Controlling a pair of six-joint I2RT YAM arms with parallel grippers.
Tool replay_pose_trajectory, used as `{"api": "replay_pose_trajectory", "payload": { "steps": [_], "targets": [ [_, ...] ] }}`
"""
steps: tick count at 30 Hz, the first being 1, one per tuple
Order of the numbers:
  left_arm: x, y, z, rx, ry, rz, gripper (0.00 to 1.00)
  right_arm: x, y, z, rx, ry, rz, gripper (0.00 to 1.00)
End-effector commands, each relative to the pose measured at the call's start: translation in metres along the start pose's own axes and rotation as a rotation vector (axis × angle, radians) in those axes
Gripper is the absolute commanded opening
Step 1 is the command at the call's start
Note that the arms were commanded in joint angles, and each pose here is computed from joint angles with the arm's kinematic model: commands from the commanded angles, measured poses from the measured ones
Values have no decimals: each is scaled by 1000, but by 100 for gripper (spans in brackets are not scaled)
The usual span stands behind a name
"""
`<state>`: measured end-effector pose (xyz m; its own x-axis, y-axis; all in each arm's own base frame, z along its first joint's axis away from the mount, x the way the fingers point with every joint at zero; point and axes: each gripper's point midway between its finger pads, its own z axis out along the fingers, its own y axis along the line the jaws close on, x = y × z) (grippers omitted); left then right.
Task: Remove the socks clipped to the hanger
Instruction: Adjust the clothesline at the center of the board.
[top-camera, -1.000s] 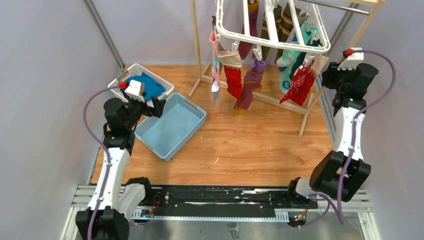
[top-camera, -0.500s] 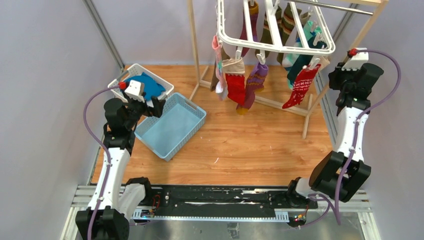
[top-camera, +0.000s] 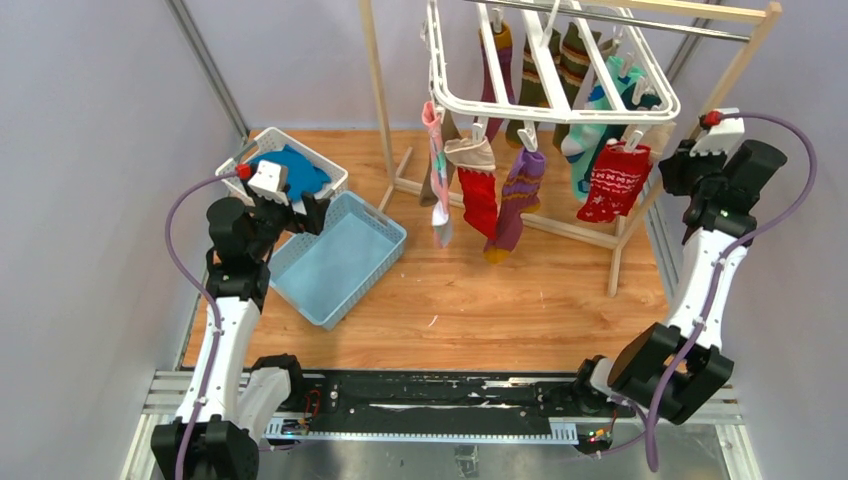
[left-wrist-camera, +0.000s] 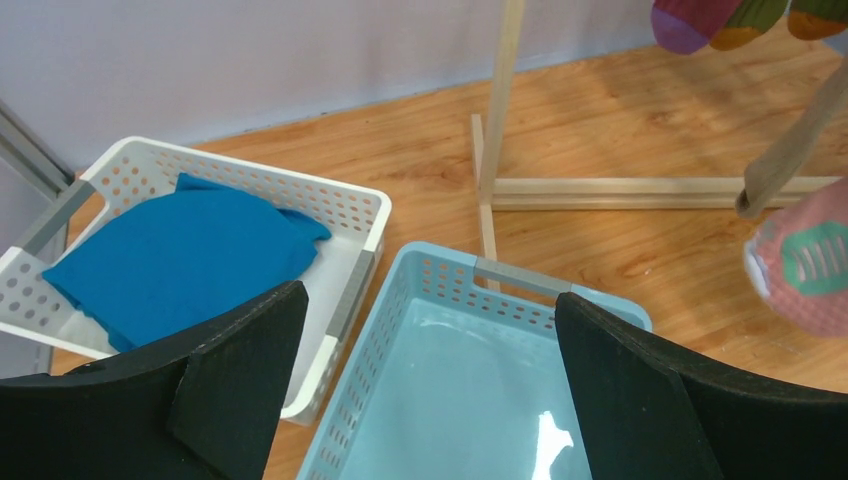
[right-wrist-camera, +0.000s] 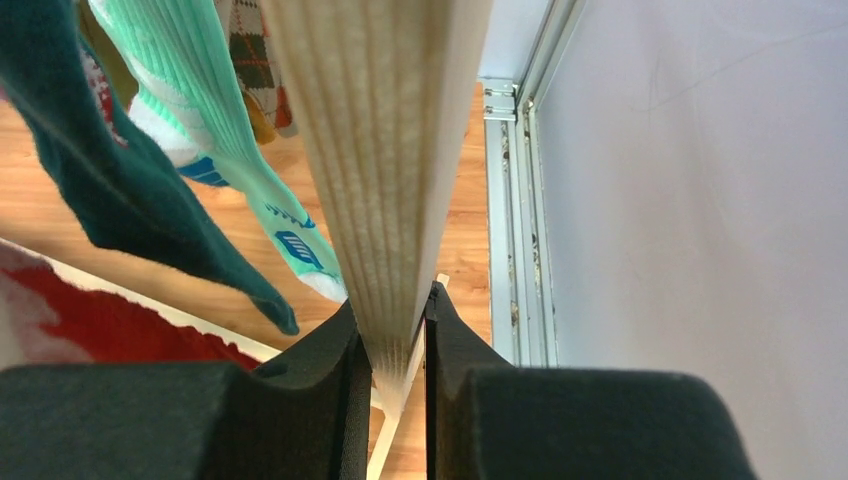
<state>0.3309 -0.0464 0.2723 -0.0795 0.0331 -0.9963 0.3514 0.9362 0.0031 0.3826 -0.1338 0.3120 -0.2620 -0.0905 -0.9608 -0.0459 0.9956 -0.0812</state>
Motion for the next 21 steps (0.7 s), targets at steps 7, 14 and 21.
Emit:
{"api": "replay_pose_trajectory", "payload": {
  "steps": [7, 14, 21],
  "targets": [
    [-26, -22, -8, 109, -55, 61, 100, 30, 28, -10, -93, 55, -29, 3],
    [-34, -37, -13, 180, -31, 86, 100, 37, 23, -15, -67, 113, -56, 51],
    [-47, -41, -14, 205, -35, 101, 100, 44, 27, -60, 5, 231, -108, 90]
  ]
}}
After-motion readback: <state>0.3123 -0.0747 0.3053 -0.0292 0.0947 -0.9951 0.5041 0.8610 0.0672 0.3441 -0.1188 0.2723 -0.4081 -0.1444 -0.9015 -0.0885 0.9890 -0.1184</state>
